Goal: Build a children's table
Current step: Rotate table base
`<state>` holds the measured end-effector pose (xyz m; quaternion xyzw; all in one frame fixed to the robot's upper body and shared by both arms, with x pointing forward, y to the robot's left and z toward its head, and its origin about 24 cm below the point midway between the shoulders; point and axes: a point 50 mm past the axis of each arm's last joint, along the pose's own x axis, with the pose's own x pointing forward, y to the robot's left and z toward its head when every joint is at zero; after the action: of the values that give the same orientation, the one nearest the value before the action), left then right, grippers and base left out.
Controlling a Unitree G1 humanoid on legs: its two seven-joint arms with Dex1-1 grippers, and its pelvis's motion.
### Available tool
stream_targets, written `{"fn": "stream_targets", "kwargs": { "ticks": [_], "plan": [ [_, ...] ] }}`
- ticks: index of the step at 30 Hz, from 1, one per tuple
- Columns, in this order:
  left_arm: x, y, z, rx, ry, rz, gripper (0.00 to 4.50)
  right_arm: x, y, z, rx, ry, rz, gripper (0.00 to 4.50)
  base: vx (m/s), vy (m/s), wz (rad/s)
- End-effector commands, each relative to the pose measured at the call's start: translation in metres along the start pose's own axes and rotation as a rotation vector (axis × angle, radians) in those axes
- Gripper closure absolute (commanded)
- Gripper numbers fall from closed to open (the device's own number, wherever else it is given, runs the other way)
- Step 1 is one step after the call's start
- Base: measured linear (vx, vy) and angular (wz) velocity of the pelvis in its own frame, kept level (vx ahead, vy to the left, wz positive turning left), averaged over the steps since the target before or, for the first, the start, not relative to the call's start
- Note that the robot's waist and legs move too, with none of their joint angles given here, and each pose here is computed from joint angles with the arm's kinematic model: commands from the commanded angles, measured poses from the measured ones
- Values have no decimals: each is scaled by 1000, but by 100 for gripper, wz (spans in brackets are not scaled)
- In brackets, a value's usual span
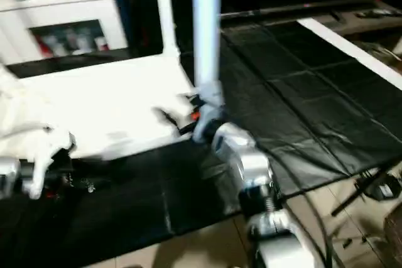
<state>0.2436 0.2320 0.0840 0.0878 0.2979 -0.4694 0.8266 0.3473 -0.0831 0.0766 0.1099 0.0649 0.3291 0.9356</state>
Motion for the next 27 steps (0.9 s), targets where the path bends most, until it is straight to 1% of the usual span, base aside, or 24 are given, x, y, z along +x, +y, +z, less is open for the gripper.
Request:
{"fn": "stream_targets", "kwargs": {
  "ticks": [1, 3, 4, 5, 7, 8, 10, 11, 12, 13, 14, 18, 21, 26, 27],
  "plan": [
    [8, 0, 8, 19, -2, 60, 123, -2, -17, 8, -19, -23, -97, 0, 0, 0, 0],
    [11, 0, 8, 17, 1, 67, 95, -2, -19, 9, -20, -23, -104, 0, 0, 0, 0],
    [16, 0, 6, 32, 30, 79, 92, -1, -20, 9, -27, -23, -100, 0, 0, 0, 0],
    [16, 0, 6, 32, 30, 79, 86, -1, -20, 9, -27, -23, -100, 0, 0, 0, 0],
    [21, 7, 5, 56, 57, 138, 62, -1, -20, 9, -37, -24, -98, 0, 0, 0, 0],
    [22, 9, 5, 63, 63, 162, 62, -1, -20, 8, -40, -24, -99, 0, 0, 0, 0],
    [27, 17, 7, 54, 68, 225, 44, -2, -23, 7, -50, -25, -112, 0, 0, 0, 0],
    [29, 19, 8, 52, 70, 237, 44, -3, -25, 6, -54, -25, -114, 0, 0, 0, 0],
    [30, 19, 8, 52, 71, 243, 33, -3, -25, 6, -57, -25, -115, 0, 0, 0, 0],
    [32, 21, 9, 48, 72, 258, 10, -4, -28, 7, -60, -26, -124, 0, 0, 0, 0],
    [34, 23, 9, 45, 72, 267, 4, -5, -29, 7, -62, -28, -132, 0, 0, 0, 0],
    [40, 30, 8, 76, 85, 315, 0, -8, -36, 10, -64, -37, -159, 0, 0, 0, 0],
    [44, 34, 9, 91, 78, 345, 0, -9, -39, 10, -69, -38, -172, 0, 0, 0, 0],
    [47, 36, 14, 104, 27, 381, 0, -12, -40, 7, -84, -34, -174, 0, 0, 0, 0],
    [46, 37, 16, 103, -3, 392, 0, -12, -40, 6, -84, -35, -171, 0, 0, 0, 0]
  ]
}}
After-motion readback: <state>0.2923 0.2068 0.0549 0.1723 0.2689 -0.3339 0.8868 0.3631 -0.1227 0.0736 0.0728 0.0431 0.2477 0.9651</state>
